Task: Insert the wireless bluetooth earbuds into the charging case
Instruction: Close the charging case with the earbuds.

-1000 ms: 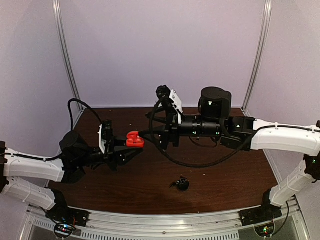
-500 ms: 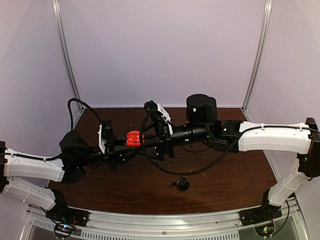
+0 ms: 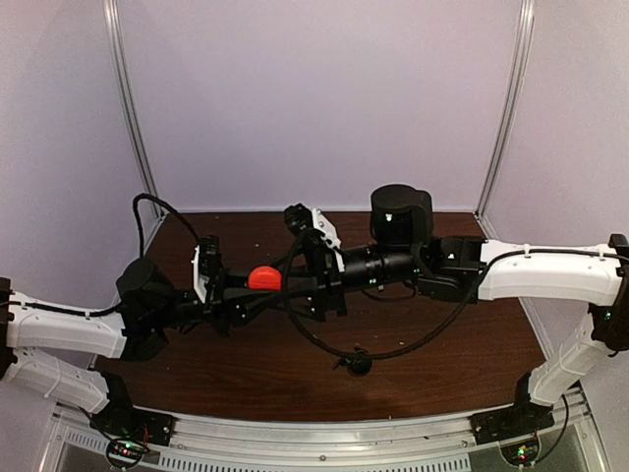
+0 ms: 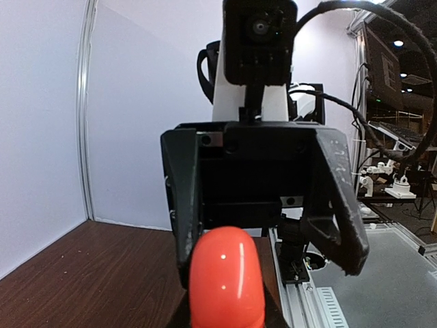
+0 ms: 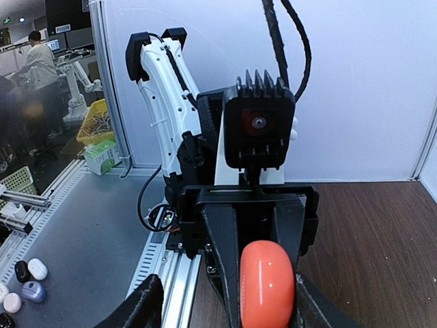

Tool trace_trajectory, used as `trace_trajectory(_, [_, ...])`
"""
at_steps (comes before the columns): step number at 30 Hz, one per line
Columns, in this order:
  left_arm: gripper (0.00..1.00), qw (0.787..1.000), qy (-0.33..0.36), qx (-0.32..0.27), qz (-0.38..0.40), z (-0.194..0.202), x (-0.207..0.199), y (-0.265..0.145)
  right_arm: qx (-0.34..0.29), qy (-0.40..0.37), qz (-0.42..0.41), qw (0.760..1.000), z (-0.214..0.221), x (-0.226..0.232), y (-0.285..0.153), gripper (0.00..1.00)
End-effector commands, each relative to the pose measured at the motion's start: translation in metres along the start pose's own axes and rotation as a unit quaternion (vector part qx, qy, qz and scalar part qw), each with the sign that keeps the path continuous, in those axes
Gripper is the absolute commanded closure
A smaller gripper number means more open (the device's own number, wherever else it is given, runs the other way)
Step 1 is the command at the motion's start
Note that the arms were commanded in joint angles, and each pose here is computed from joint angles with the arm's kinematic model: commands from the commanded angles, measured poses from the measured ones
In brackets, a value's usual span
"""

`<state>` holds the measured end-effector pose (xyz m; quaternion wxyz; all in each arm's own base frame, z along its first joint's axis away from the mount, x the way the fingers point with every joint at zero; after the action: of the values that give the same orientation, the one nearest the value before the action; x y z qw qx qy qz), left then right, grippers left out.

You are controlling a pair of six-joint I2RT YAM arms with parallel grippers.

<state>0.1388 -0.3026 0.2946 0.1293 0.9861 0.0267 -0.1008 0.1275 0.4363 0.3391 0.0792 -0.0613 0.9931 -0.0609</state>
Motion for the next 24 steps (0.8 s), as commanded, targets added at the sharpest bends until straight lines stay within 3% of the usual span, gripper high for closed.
trace_trajectory(1, [1.00, 0.999, -0.009, -0.031, -0.030, -0.019, 0.010, 0.001, -0.001, -0.035, -0.024, 0.999, -0.011, 0.019, -0.004, 0.40])
trace_trajectory(11, [0.98, 0.999, -0.015, -0.030, -0.035, -0.021, 0.011, 0.002, 0.052, -0.039, 0.021, 0.998, 0.011, 0.009, -0.002, 0.54])
trace_trajectory(14, [0.96, 0.999, -0.018, -0.021, -0.041, -0.015, 0.014, 0.002, 0.055, -0.039, 0.041, 0.997, 0.010, 0.003, -0.006, 0.50])
trace_trajectory(16, [0.96, 0.999, -0.018, -0.013, -0.045, -0.010, 0.016, 0.003, 0.052, -0.026, 0.053, 0.997, 0.011, -0.003, -0.013, 0.32])
trace_trajectory(17, [0.96, 0.999, -0.017, -0.009, -0.045, -0.008, 0.017, 0.003, 0.037, -0.023, 0.061, 0.997, 0.007, -0.008, -0.017, 0.28])
trace_trajectory(24, [0.97, 0.996, 0.032, 0.024, -0.083, 0.000, 0.026, 0.000, -0.002, 0.053, 0.124, 0.991, -0.006, -0.039, -0.042, 0.22])
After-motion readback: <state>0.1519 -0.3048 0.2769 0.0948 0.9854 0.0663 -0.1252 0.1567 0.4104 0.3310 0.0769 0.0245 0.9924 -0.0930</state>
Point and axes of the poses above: each gripper's point midway between its finger pads, its own y axis out along the fingers, its own x axis along the line the jaws close on, z = x × y, the point moved 3 cm from there along -y, back along the fingers, and after that the axes turned 11 degrees about -y, right-handed, at the moved point
